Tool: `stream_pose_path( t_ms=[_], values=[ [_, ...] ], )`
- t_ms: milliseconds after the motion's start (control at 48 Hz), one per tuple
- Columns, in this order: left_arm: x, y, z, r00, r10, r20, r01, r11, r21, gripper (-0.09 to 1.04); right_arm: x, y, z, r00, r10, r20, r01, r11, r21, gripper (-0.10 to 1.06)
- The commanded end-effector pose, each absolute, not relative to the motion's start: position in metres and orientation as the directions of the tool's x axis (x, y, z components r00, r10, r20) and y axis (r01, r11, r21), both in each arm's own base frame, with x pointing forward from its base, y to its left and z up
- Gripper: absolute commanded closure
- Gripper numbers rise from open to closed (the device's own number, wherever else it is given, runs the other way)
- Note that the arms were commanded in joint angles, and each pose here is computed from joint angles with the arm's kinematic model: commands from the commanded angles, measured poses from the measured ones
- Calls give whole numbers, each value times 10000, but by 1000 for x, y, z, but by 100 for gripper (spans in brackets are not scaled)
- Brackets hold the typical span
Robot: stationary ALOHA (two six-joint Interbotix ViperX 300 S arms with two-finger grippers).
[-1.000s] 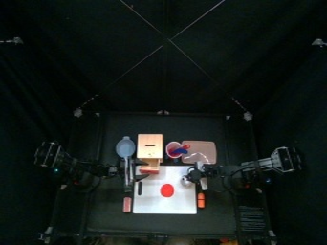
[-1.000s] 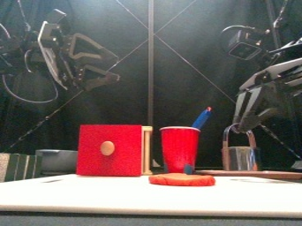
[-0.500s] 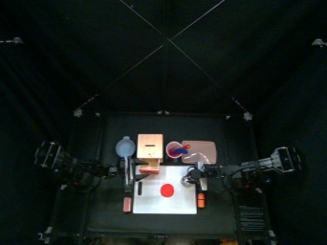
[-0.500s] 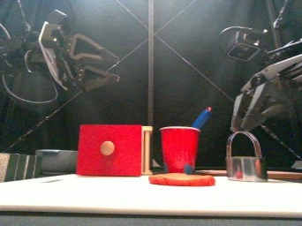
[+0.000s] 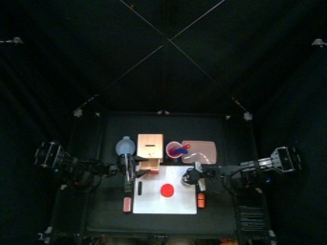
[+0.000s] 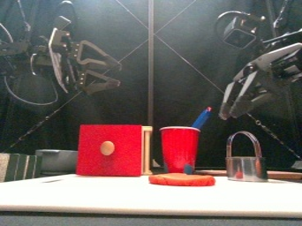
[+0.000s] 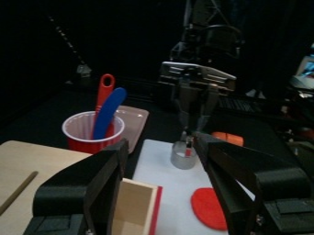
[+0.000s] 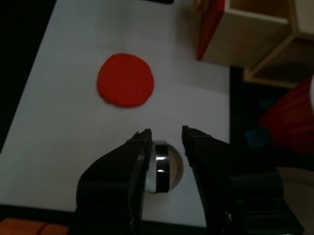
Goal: Get the cutter from the drawer then cut the dough then place the extra dough in the bowl
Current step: Shut the drawer
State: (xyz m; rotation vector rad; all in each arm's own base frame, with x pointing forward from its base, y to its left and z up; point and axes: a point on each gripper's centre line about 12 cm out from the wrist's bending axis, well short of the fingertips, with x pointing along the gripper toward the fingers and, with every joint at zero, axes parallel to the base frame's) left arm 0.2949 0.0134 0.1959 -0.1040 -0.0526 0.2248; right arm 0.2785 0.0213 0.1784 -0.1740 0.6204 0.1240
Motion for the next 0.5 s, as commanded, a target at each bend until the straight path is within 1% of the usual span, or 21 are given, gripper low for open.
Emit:
stream_pose_path(
  t_ms=[21,125,208,312,417,479,500],
  values=[
    [302,38,211,9410,3277,845,-3132,9379,-1495,2,293,24,201,8540,753,-5147,-1746,9735,-1474,24],
    [304,63,219,9022,4185,1043,-3971,9004,-1777,2,303,26,211,8780,841,-4713,-1744,9730,-1512,25],
    [308,81,224,8813,4601,1076,-4379,8809,-1794,2,309,29,213,8842,933,-4578,-1764,9740,-1422,26],
    [318,96,226,8891,4550,502,-4432,8831,-1538,3,316,33,213,8811,1021,-4618,-1831,9739,-1340,30],
    [332,107,222,9050,4164,-870,-4244,8977,-1185,3,324,35,206,8707,1043,-4806,-1855,9747,-1245,38],
    [341,115,219,8992,3929,-1924,-4165,9034,-1016,5,330,36,201,8625,1044,-4952,-1872,9749,-1206,46],
    [343,117,220,8973,3872,-2119,-4134,9055,-958,6,331,36,199,8593,1052,-5005,-1886,9748,-1189,48]
  ],
)
